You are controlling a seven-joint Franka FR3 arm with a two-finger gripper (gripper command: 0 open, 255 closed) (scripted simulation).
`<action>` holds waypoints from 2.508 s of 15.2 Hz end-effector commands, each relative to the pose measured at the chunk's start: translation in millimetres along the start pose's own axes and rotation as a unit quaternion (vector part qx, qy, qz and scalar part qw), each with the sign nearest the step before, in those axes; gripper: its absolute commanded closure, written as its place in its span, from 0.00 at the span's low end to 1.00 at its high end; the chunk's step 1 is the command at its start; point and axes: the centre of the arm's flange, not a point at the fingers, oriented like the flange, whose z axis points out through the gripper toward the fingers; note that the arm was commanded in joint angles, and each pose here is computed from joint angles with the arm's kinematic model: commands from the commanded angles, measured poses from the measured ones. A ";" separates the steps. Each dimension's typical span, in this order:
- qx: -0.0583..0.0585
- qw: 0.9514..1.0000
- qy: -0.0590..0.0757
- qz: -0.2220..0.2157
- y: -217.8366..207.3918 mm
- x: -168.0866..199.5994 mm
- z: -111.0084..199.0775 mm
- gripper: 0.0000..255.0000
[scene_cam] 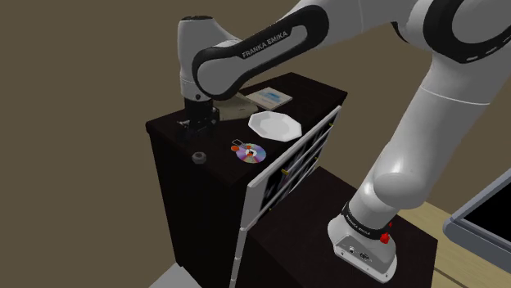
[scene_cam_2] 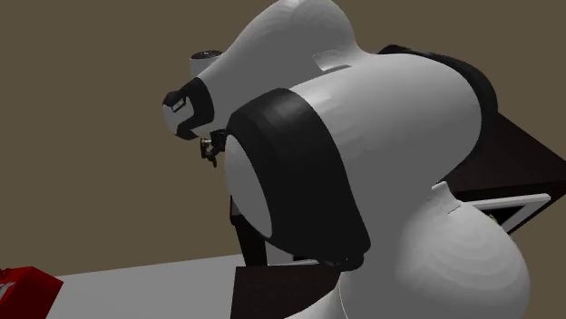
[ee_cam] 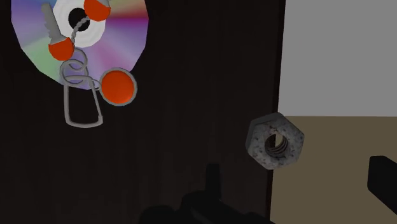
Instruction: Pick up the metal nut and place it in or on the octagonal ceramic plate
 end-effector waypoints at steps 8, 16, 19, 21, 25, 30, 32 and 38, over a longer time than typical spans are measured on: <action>-0.001 1.000 -0.002 0.000 -3.0 5.0 49.1 0.00; -0.001 1.000 -0.002 0.000 -3.0 5.0 49.0 0.00; -0.001 1.000 -0.002 0.000 -3.0 5.0 49.0 1.00; -0.001 1.000 -0.002 0.000 -3.0 5.0 49.1 1.00; -0.001 1.000 -0.002 0.000 -3.0 5.1 49.0 1.00; -0.001 1.000 -0.002 0.000 -3.0 5.1 28.0 1.00; -0.001 1.000 -0.002 0.000 -3.0 5.1 17.4 1.00; -0.001 1.000 -0.002 0.000 -3.1 5.3 -14.3 1.00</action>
